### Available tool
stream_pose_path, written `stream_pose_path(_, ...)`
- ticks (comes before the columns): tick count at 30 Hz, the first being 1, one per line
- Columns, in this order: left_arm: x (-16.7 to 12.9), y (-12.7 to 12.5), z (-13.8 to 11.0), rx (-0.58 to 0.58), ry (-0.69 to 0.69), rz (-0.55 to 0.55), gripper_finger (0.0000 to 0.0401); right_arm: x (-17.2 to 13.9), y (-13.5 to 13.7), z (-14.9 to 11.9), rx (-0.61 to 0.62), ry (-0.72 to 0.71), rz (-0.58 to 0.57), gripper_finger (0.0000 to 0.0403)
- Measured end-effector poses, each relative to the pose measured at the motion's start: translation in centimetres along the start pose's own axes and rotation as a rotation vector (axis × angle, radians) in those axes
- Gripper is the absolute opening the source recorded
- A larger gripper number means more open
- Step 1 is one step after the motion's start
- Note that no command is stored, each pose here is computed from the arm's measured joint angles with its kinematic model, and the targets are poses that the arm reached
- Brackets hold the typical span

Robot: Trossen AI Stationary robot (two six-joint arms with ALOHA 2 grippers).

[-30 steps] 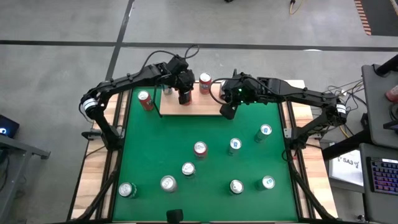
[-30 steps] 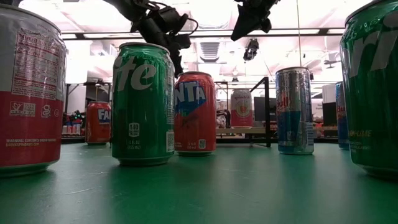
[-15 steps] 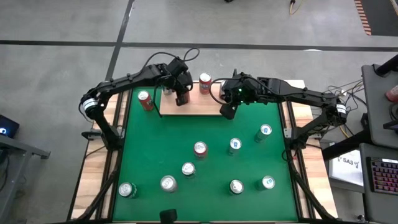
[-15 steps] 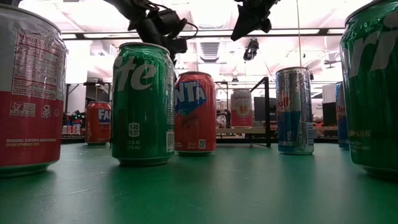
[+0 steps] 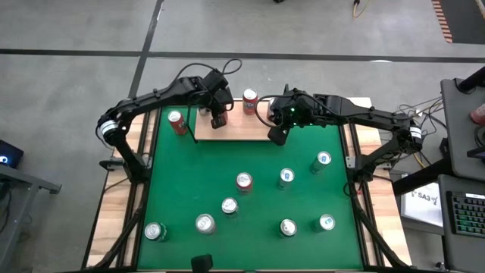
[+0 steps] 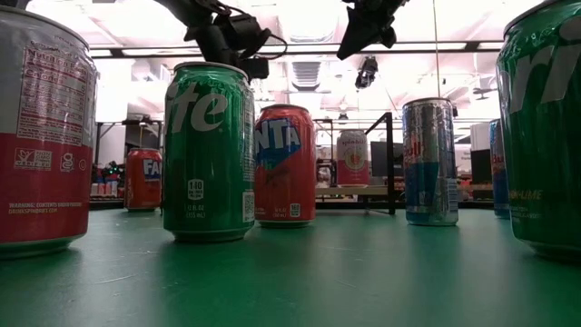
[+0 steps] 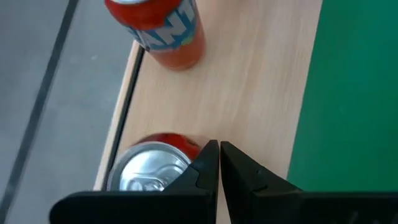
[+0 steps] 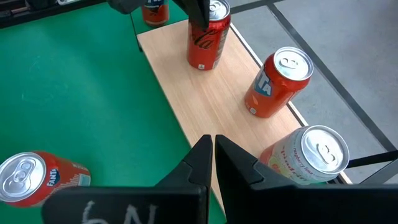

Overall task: Pick and place cans onto a shelf
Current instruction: Put the red soda can on the shelf

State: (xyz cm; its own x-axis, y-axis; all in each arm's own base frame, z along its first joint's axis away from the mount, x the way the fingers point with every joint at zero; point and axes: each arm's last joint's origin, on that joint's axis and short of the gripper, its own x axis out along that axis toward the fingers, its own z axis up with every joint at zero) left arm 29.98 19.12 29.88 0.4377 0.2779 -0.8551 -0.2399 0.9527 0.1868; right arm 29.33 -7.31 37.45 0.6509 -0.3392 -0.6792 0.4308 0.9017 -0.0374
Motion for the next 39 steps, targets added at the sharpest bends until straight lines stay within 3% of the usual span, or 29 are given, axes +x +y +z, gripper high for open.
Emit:
stream_pose_path(8,-0.8,1.2,-0.4,0.012,0.067,0.218,0.0000,0.0,0.0,0.0,0.007,0.000,0.000,0.0012)
stream_pose_path(24,-0.9,0.4,-1.2,-0.022,0.131,0.139,0.0000,0.0,0.0,0.0,0.006,0.000,0.000,0.0012)
stream_pose_path(39,-1.0,0.1,-0.8,0.000,0.093,0.133,0.0000,0.0,0.0,0.0,0.007,0.000,0.000,0.0012)
